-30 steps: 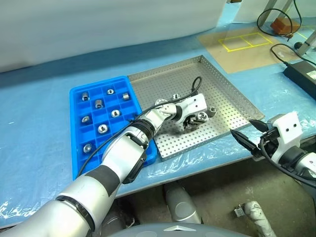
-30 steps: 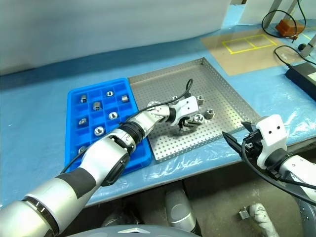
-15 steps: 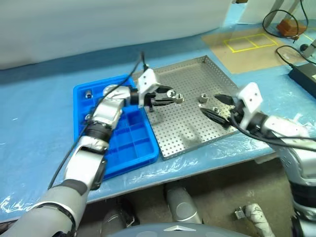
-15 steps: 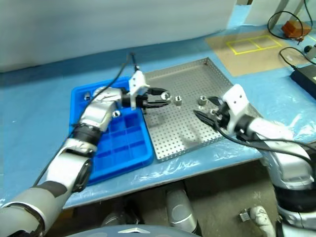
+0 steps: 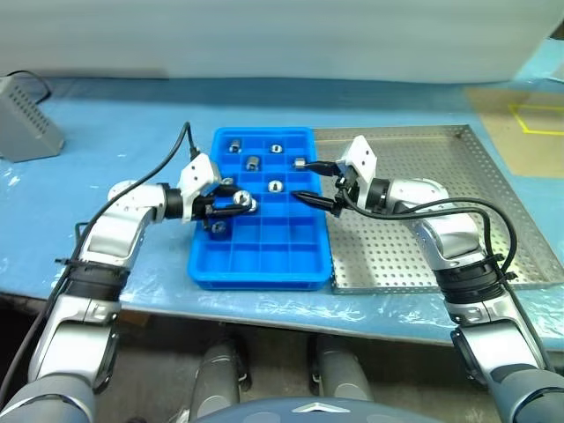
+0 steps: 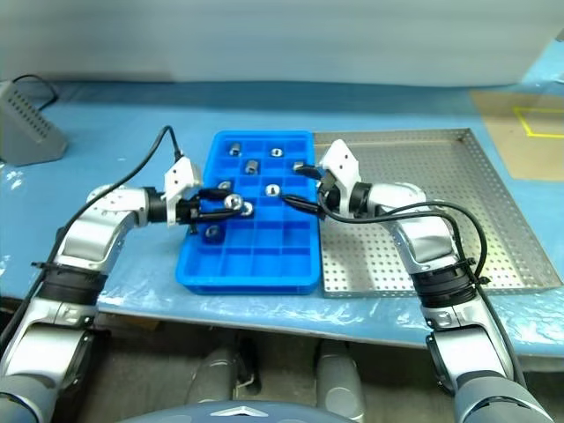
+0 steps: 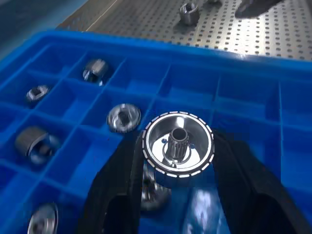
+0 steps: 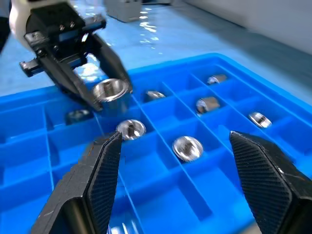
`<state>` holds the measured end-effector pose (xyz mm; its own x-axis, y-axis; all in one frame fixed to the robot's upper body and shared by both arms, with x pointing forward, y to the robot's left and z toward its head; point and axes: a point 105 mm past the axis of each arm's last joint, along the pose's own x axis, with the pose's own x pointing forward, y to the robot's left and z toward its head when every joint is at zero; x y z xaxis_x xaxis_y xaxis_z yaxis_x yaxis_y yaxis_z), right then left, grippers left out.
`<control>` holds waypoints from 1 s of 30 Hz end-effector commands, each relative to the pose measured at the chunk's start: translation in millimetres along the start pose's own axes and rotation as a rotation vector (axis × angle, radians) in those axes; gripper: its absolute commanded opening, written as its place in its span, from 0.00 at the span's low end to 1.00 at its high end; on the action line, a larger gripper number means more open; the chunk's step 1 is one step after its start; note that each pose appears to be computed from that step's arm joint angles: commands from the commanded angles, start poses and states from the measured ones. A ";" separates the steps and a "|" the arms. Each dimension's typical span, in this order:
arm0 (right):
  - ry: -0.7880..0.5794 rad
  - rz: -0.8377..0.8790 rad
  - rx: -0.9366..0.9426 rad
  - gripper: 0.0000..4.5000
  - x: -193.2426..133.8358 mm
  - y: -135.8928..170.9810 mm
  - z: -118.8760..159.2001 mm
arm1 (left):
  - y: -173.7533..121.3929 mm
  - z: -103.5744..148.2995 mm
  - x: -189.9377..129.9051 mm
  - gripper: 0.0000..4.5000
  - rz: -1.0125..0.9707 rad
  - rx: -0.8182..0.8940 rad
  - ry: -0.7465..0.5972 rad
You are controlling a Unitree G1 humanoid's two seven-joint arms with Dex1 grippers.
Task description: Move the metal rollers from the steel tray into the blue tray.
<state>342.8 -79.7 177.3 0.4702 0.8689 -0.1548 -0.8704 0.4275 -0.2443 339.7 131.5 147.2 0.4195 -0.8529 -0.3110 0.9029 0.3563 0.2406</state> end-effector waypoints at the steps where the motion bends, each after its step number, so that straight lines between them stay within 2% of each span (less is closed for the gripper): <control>1: -0.036 0.021 -0.041 0.80 3.1 2.1 9.9 | -8.7 15.5 -7.2 0.38 -0.005 -0.008 -0.066; 6: -0.039 0.029 -0.039 0.80 5.8 3.7 9.1 | -18.1 1.1 -7.3 0.38 -0.009 -0.047 -0.036; 17: -0.024 0.011 -0.035 0.80 1.2 2.9 3.9 | -32.9 9.7 5.2 0.38 -0.077 -0.031 -0.064; 23: -0.014 -0.010 -0.026 0.80 -6.7 2.3 0.8 | -52.8 -2.8 2.2 0.38 -0.166 -0.052 -0.027; 30: 0.008 -0.040 -0.014 0.80 -12.4 3.2 -7.8 | -58.6 -8.7 4.6 0.38 -0.193 -0.079 -0.015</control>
<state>338.4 -91.2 157.4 0.5012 0.8438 -0.1921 -0.8592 0.4589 -0.2261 293.5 113.4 118.9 0.2599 -0.9064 -0.3331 0.9656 0.2465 0.0827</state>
